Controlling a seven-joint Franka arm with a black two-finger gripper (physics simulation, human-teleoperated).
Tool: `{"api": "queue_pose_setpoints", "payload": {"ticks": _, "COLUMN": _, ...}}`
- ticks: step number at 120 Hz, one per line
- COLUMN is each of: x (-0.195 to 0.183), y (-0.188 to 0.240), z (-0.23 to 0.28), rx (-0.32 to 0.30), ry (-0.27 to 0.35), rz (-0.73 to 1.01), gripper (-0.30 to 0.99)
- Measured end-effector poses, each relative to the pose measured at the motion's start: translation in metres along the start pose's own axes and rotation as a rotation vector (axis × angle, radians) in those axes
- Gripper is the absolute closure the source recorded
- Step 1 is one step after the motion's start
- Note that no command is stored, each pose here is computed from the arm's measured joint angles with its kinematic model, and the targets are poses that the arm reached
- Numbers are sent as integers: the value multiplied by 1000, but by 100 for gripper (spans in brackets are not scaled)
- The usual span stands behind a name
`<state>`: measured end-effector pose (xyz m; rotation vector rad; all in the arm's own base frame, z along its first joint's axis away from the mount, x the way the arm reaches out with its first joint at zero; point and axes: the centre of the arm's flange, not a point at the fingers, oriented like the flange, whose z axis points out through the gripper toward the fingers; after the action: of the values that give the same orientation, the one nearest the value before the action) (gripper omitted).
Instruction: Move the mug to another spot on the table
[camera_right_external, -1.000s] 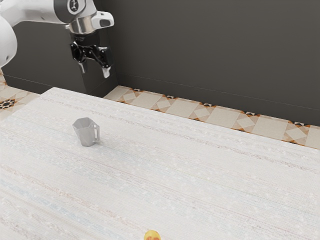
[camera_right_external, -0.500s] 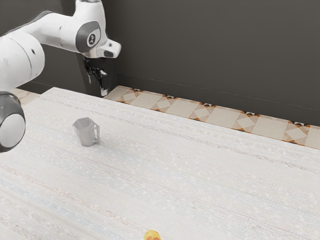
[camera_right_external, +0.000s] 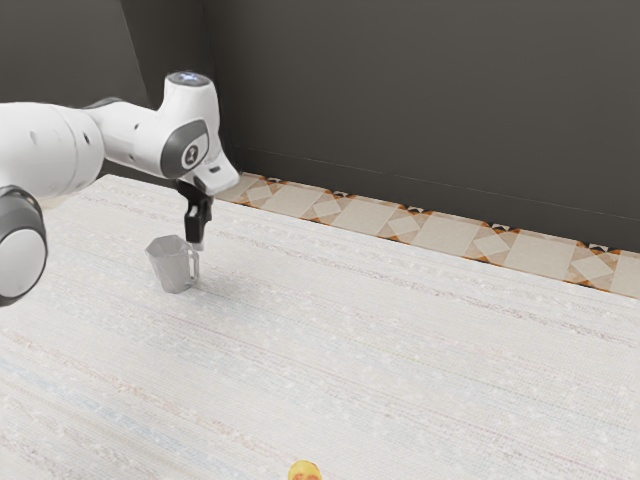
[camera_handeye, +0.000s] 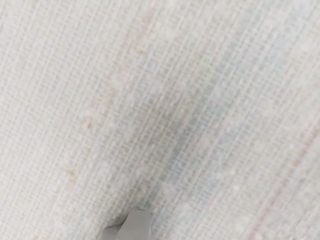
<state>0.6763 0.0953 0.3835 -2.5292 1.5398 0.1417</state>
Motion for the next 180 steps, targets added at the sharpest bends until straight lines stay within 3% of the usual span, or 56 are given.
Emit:
{"api": "queue_pose_setpoints", "payload": {"ticks": 29, "x": -2, "y": 13, "z": 39, "rx": -35, "ry": -15, "rz": 167, "gripper": 2}}
{"api": "queue_pose_setpoints", "payload": {"ticks": 86, "x": -12, "y": 1, "z": 74, "rx": -38, "ry": -41, "rz": 334, "gripper": 2}}
{"api": "queue_pose_setpoints", "payload": {"ticks": 122, "x": -18, "y": -2, "z": 98, "rx": -66, "ry": -48, "rz": 373, "gripper": 2}}
{"api": "queue_pose_setpoints", "payload": {"ticks": 180, "x": -13, "y": -13, "z": 107, "rx": -56, "ry": -38, "rz": 396, "gripper": 2}}
